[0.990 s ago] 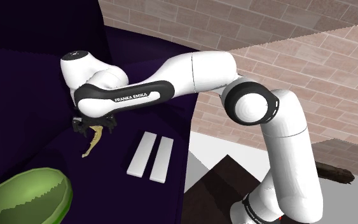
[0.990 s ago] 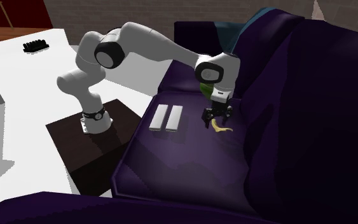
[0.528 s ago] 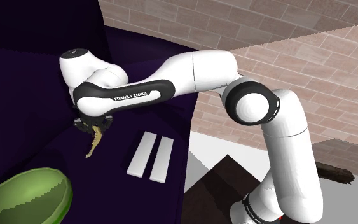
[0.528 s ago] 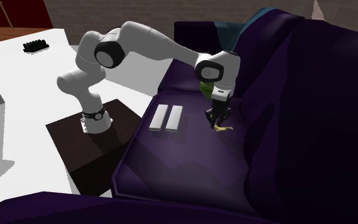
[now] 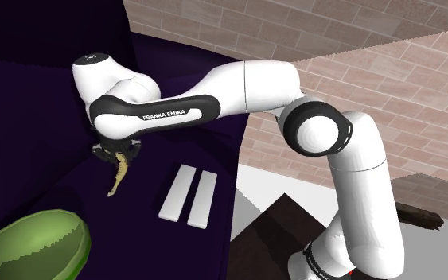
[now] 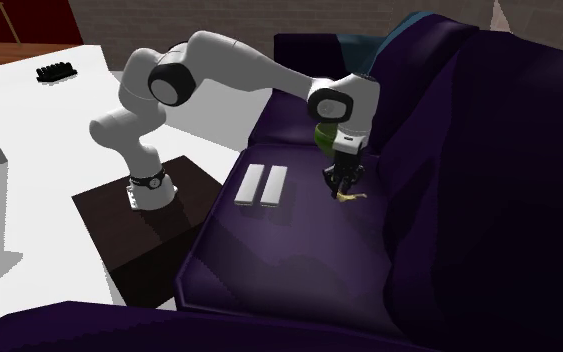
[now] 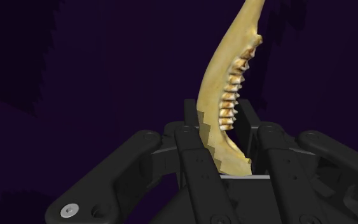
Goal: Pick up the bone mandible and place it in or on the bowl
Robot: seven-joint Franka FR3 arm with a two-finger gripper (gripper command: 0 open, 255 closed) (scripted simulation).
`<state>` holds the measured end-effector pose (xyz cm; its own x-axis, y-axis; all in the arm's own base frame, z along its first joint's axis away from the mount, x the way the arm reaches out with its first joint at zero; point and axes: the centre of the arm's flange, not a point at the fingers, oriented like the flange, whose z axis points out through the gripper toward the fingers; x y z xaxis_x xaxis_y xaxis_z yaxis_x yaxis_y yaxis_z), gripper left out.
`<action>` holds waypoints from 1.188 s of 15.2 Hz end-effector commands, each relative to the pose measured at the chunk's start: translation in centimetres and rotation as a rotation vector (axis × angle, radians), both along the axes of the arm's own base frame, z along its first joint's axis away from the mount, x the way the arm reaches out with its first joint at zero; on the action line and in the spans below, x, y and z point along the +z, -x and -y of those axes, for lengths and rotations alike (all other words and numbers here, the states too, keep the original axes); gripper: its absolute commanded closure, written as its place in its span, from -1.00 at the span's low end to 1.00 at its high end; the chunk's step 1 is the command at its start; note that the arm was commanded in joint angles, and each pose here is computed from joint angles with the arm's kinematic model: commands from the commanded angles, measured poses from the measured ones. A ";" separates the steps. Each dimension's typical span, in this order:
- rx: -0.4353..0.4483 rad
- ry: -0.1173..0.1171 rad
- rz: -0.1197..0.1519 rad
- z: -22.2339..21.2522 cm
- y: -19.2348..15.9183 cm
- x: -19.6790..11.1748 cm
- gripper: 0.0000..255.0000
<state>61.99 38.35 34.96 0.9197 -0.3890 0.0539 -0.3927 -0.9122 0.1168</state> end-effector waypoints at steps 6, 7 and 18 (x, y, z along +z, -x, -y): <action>0.000 0.000 -0.001 0.2 0.0 3.6 1.00; 0.000 0.000 -0.001 0.2 0.0 4.2 1.00; 0.000 0.000 -0.001 0.2 0.0 10.0 1.00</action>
<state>61.97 38.12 44.36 0.9197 -0.3889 0.0537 -0.3926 -0.9122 0.1172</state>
